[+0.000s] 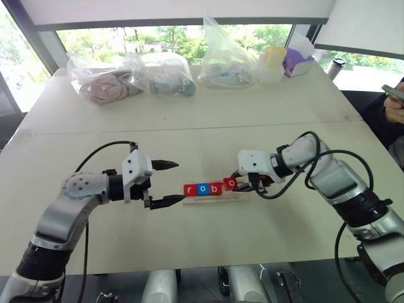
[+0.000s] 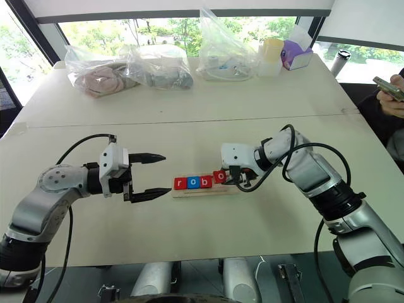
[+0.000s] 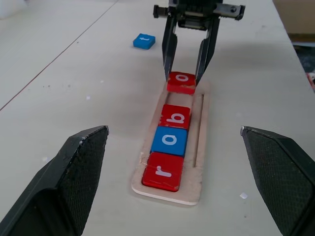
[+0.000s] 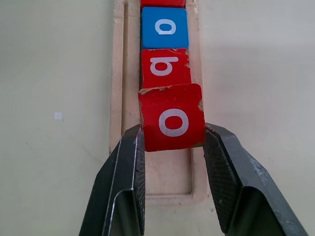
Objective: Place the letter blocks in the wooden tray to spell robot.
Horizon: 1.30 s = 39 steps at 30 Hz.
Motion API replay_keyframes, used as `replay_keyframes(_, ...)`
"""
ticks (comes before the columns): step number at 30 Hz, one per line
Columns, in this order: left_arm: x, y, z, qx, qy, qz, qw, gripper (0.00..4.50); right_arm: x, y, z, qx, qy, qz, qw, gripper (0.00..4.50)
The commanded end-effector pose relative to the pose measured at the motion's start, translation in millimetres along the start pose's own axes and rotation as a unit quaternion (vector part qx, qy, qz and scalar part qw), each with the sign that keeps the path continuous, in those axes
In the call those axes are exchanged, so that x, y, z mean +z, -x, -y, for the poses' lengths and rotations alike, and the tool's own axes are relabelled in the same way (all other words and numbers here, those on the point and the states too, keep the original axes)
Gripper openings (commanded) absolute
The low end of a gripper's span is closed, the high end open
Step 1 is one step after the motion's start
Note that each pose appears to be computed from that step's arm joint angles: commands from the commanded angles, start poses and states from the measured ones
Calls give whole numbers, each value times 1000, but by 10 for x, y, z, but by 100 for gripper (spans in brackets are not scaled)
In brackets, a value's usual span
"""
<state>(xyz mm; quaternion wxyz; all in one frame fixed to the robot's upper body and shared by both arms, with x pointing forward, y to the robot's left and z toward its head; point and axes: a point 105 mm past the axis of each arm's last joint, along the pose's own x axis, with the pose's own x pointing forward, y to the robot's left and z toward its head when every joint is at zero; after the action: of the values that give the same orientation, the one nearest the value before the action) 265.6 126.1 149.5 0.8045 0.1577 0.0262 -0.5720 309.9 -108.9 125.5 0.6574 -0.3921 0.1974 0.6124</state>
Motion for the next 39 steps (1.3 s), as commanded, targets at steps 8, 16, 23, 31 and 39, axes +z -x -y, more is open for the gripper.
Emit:
replay_keyframes(8, 112, 37, 20, 9, -21, 12, 1000, 450, 39, 1, 60, -10, 14, -3, 1000, 111)
replay_keyframes(16, 96, 31, -26, 10, -21, 11, 1000, 450, 63, -15, 45, -7, 12, 1, 1000, 111)
replay_keyframes(23, 107, 21, -36, 11, -22, 12, 1000, 450, 54, -19, 32, -5, 11, -1, 1000, 111)
replay_keyframes(31, 115, 15, -31, 11, -23, 12, 1000, 450, 83, 10, 32, -5, 10, 3, 1000, 311)
replay_keyframes(39, 128, 3, -25, 11, -23, 13, 1000, 450, 137, 60, 54, -10, 14, 10, 1000, 441)
